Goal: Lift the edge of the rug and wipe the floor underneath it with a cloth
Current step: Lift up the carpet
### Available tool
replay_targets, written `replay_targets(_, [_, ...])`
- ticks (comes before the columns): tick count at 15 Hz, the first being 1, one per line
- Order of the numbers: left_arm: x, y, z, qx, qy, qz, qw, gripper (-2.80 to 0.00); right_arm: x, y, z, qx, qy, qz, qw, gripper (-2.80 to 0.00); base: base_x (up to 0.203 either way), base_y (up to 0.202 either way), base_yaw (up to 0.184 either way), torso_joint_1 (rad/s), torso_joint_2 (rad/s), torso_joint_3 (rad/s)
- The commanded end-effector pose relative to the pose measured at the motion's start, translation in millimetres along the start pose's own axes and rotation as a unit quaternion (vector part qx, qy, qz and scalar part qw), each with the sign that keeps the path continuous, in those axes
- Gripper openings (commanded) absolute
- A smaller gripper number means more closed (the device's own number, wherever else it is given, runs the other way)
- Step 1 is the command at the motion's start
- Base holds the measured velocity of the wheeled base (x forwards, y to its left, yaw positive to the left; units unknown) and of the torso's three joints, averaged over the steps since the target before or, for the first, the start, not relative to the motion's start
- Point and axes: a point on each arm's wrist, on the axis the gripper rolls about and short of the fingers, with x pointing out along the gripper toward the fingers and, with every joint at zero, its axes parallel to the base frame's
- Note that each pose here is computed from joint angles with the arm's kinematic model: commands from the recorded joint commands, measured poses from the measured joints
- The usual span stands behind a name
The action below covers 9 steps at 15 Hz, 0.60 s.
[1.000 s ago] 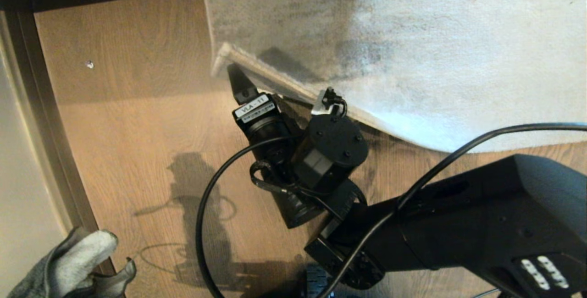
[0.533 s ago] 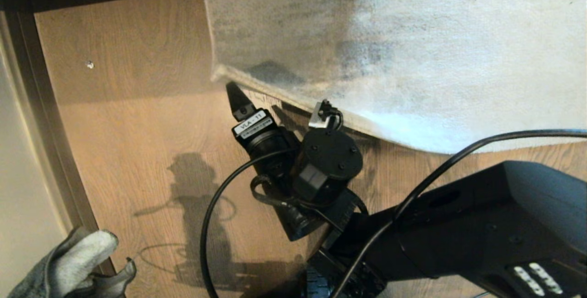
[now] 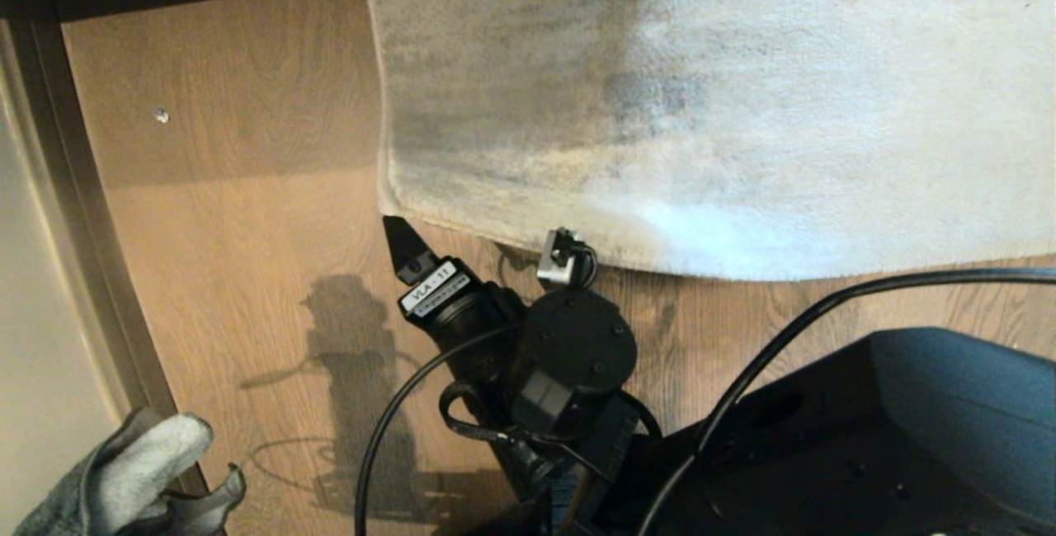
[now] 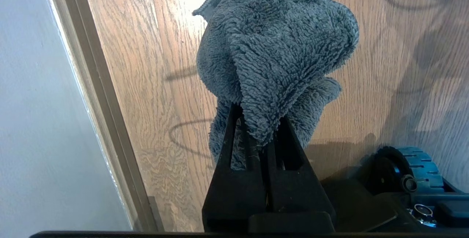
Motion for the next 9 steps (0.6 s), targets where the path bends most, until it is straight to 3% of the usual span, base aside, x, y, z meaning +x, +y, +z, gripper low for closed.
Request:
replay_targets(1, [0.0,0.0,0.0,0.000,0.000,0.000,1.0000,-2.80,-2.2,-14.7,-8.9,-0.012,0.004,-0.009,1.000,0.00,0.000,0.000,0.000,0.000,0.00,0.000])
replay_targets(6, [0.0,0.0,0.0,0.000,0.000,0.000,1.0000,-2.80,11.5,-89.2,-14.3,-0.102,-0.026,-0.038,0.994,0.00,0.000,0.000,0.000,0.000,0.00,0.000])
replay_targets(9, [0.0,0.0,0.0,0.000,0.000,0.000,1.0000,-2.80,22.0,-101.3,8.9,-0.118,-0.057,-0.045,0.990,0.00,0.000,0.000,0.000,0.000,0.00,0.000])
